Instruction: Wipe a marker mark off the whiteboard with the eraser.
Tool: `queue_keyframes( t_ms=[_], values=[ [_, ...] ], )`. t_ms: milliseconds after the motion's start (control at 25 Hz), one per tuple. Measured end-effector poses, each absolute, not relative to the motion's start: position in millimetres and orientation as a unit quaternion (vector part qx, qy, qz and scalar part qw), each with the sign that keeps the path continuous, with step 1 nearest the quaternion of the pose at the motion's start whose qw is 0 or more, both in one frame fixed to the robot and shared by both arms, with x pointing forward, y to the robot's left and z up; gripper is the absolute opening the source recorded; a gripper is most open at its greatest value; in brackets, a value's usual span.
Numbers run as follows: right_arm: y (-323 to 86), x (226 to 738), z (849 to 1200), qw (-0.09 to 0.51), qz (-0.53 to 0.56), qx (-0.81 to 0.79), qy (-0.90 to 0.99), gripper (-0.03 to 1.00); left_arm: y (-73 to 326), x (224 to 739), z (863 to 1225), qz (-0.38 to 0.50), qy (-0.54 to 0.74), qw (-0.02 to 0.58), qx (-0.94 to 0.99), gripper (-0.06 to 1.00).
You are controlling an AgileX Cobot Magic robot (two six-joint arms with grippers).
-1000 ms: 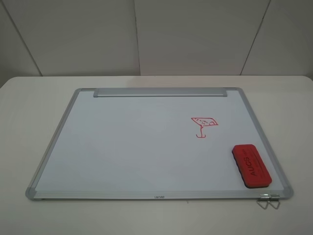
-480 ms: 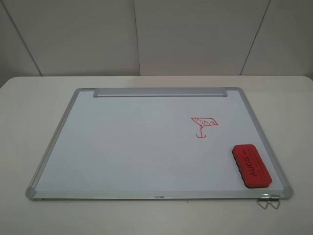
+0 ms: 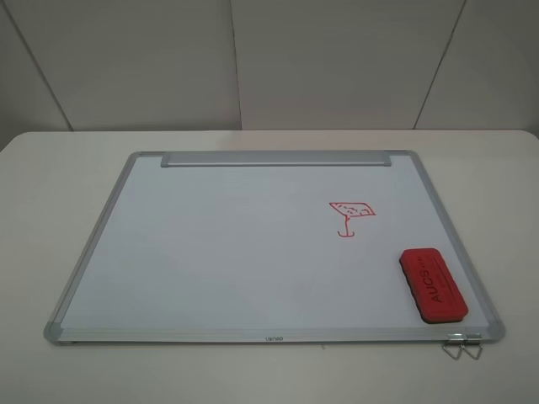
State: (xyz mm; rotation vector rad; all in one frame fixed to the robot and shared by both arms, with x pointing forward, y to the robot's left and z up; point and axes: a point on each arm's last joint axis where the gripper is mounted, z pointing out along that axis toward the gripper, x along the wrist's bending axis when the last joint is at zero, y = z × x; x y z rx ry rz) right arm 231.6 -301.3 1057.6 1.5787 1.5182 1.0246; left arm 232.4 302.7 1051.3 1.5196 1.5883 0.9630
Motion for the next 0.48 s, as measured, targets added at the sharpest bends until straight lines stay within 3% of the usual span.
queue_keyframes(
  t_ms=[480],
  values=[
    [-301.0, 231.6, 1057.6, 0.353, 0.397, 0.610, 0.588, 0.74, 302.7, 232.4, 1051.3, 0.374, 0.617, 0.362, 0.590, 0.78]
  ],
)
